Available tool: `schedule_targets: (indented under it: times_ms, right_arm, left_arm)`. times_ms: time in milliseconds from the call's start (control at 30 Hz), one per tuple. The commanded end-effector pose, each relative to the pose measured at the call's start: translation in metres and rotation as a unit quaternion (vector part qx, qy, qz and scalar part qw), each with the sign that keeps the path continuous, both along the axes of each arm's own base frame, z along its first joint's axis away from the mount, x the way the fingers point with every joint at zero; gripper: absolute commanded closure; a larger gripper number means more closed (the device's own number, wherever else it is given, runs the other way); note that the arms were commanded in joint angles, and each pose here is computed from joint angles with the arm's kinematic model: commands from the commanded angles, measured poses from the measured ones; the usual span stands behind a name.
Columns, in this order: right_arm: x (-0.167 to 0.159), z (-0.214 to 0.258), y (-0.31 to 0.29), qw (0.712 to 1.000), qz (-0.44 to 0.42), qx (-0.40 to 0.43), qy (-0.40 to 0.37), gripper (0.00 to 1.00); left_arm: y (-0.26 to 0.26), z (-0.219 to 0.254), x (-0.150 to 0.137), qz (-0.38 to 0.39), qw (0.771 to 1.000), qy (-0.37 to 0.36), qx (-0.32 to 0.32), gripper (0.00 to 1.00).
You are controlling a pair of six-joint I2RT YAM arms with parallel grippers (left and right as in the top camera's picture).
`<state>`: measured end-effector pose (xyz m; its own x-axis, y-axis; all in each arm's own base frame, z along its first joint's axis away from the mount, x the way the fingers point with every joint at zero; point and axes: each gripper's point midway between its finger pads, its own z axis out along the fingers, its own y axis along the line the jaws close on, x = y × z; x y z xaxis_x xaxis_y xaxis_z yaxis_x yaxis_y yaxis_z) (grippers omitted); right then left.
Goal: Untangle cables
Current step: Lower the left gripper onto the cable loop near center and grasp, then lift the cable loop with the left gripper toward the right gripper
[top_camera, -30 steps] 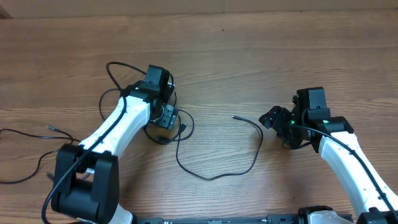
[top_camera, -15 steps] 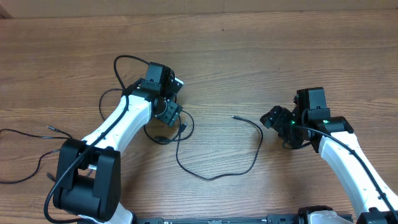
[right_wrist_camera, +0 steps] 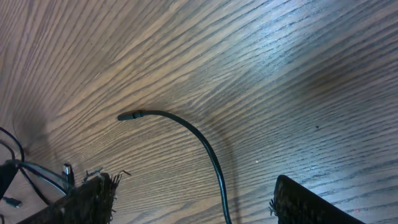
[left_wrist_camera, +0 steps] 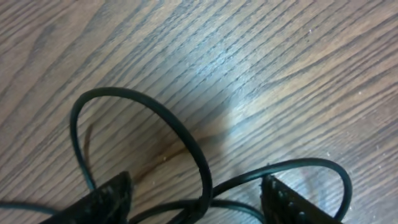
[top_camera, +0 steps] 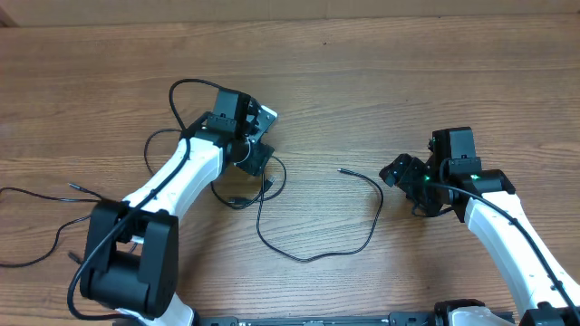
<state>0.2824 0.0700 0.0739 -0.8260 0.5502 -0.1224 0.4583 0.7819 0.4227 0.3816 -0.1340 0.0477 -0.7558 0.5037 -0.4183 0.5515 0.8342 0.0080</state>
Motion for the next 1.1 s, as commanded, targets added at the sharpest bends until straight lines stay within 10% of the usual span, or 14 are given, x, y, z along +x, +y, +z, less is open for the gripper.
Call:
schedule_targets:
  times_ms: [0,267,367,567,800,1067]
  right_arm:
    - [0.002,0.000,0.000,1.000,0.004,-0.006,-0.004,0.20]
    - [0.002,0.000,0.000,1.000,0.004,-0.006,-0.004,0.20]
    - [0.002,0.000,0.000,1.000,0.004,-0.006,-0.004,0.20]
    - [-0.006,-0.003,0.000,1.000,0.005,-0.005,0.013,0.19]
    - [-0.012,0.019,0.050,0.984,0.139,0.105,-0.028,0.12]
    - [-0.019,0.049,0.109,0.923,0.320,0.165,-0.134,0.12]
  left_arm:
    - [-0.009,-0.015,0.001,-0.013,1.000,0.013,-0.002,0.37]
    - [-0.009,-0.023,0.006,-0.014,1.000,0.010,0.001,0.45]
    - [-0.008,-0.021,0.012,-0.011,1.000,-0.004,0.002,0.95]
    - [0.011,0.025,0.031,0.075,0.996,-0.040,0.030,0.96]
    - [0.007,0.134,0.027,0.222,0.969,-0.060,-0.088,0.96]
    - [-0.044,0.198,-0.019,0.121,0.962,-0.018,-0.245,0.96]
